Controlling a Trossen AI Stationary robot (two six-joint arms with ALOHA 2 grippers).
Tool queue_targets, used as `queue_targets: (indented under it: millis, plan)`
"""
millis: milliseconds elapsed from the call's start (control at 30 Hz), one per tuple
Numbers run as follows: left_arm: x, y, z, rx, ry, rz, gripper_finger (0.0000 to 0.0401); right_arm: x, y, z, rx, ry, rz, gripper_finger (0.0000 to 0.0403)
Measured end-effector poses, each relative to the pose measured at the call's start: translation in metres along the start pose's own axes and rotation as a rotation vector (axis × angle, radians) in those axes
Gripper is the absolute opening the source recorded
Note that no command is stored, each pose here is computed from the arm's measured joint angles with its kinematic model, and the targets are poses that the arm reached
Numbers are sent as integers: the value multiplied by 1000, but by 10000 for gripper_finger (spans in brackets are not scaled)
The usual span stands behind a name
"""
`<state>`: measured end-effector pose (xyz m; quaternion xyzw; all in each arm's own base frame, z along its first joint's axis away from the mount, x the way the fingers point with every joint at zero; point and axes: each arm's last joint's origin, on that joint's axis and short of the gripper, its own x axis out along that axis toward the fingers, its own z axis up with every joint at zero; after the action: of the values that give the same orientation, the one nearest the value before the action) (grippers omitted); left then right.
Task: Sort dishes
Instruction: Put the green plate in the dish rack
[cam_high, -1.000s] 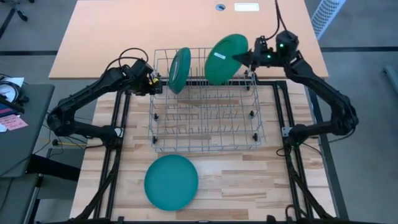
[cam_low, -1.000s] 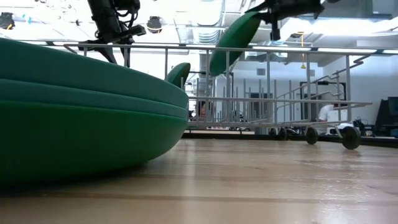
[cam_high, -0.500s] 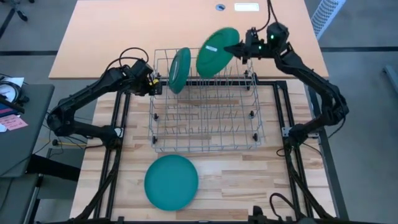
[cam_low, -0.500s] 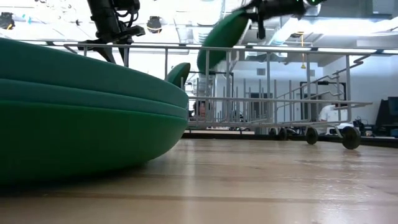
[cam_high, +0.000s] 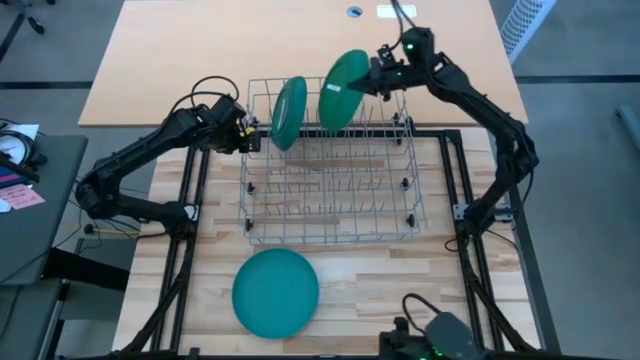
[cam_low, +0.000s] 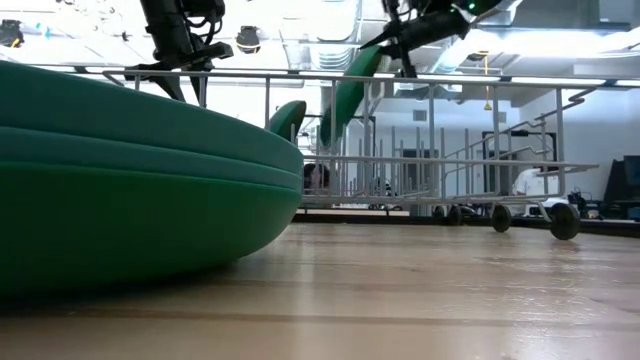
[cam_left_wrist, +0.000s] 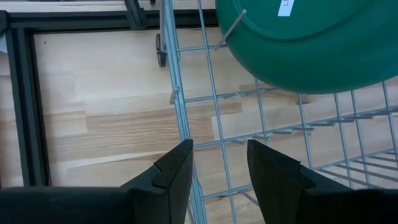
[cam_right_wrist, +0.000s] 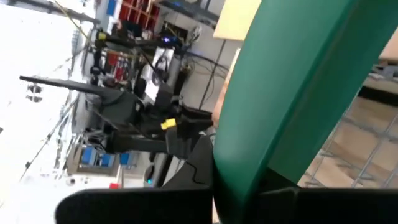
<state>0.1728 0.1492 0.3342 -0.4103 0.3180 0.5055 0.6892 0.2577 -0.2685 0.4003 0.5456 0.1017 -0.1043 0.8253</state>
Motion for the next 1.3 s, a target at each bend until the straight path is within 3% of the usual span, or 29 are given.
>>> queue_targets:
  millis: [333, 833, 1067, 1300]
  plan:
    - [0, 0, 0, 23, -11, 12, 147, 17, 1, -9, -68, -13, -57, 15]
    - [0, 1, 1, 26, -21, 22, 147, 22, -14, -13, -77, -18, -110, 15]
    - [0, 1, 1, 26, -22, 22, 147, 28, -5, -14, -69, -50, -62, 15]
    - [0, 1, 1, 31, -32, 34, 147, 34, -5, -22, -87, -38, -116, 15]
